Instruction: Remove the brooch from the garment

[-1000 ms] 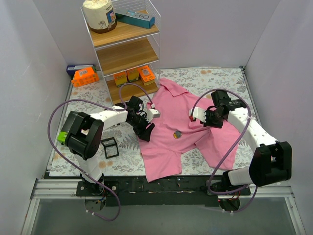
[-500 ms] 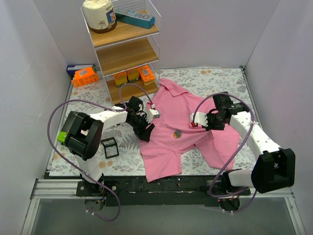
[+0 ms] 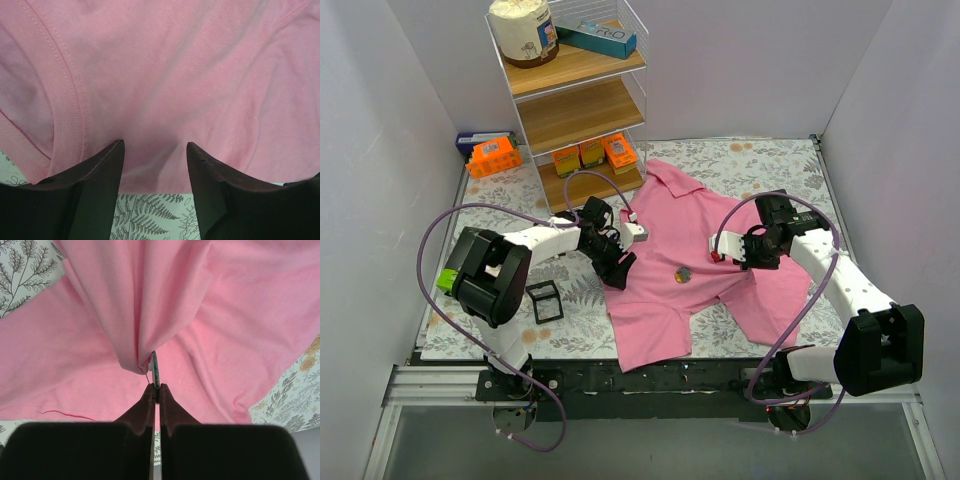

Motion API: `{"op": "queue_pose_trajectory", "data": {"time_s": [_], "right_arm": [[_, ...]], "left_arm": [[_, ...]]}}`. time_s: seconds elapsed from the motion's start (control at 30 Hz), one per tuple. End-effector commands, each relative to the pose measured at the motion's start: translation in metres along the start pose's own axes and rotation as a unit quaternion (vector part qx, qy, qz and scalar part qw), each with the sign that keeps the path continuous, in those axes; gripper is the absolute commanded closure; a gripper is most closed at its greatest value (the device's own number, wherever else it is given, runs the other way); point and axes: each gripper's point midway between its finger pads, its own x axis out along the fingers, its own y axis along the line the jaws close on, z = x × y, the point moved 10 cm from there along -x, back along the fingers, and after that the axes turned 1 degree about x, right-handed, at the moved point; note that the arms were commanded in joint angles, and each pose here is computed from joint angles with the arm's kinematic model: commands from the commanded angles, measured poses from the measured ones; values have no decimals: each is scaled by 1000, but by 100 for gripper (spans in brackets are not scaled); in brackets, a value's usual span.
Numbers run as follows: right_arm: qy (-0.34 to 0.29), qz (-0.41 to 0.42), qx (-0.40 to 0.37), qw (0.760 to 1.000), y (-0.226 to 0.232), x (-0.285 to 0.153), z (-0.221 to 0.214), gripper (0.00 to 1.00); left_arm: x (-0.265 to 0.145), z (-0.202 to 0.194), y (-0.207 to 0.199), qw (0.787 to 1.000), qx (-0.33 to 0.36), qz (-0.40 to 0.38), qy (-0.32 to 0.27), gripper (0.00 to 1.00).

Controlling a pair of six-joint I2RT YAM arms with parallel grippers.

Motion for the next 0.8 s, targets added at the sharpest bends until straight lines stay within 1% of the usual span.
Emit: {"op": "queue_pose_trajectory", "data": {"time_s": [0.0, 0.07, 0.13, 0.17, 0.27, 0.37, 0.5, 0.63, 0.7, 0.77], "right_arm": [[0, -16, 21, 1000, -2, -13, 2, 99], [6, -23, 42, 999, -7, -14, 2, 99], [10, 17, 66, 998, -1, -18, 2, 99], [-5, 42, 76, 996, -1, -16, 1, 99], [-17, 64, 84, 994, 1, -22, 2, 99], [-7, 84, 91, 992, 7, -19, 0, 99], [12, 124, 121, 985, 13, -14, -3, 99], [5, 118, 127, 985, 12, -14, -2, 99], [-3, 90, 124, 988, 6, -16, 0, 99], [-6, 58, 122, 991, -2, -20, 1, 99]], "left_arm": [[-1, -21, 4, 997, -19, 34, 62, 47], [-1, -20, 4, 997, -17, 35, 63, 48], [-1, -20, 5, 997, -19, 36, 63, 47], [-1, -20, 5, 997, -20, 36, 63, 48], [-1, -19, 5, 997, -23, 37, 61, 47], [0, -19, 6, 997, -27, 39, 61, 47], [0, -19, 6, 997, -29, 40, 60, 47], [-1, -18, 5, 997, -32, 38, 57, 47], [-3, -14, 5, 998, -29, 37, 49, 47], [-9, -5, 0, 999, -16, 19, 26, 47]]}}
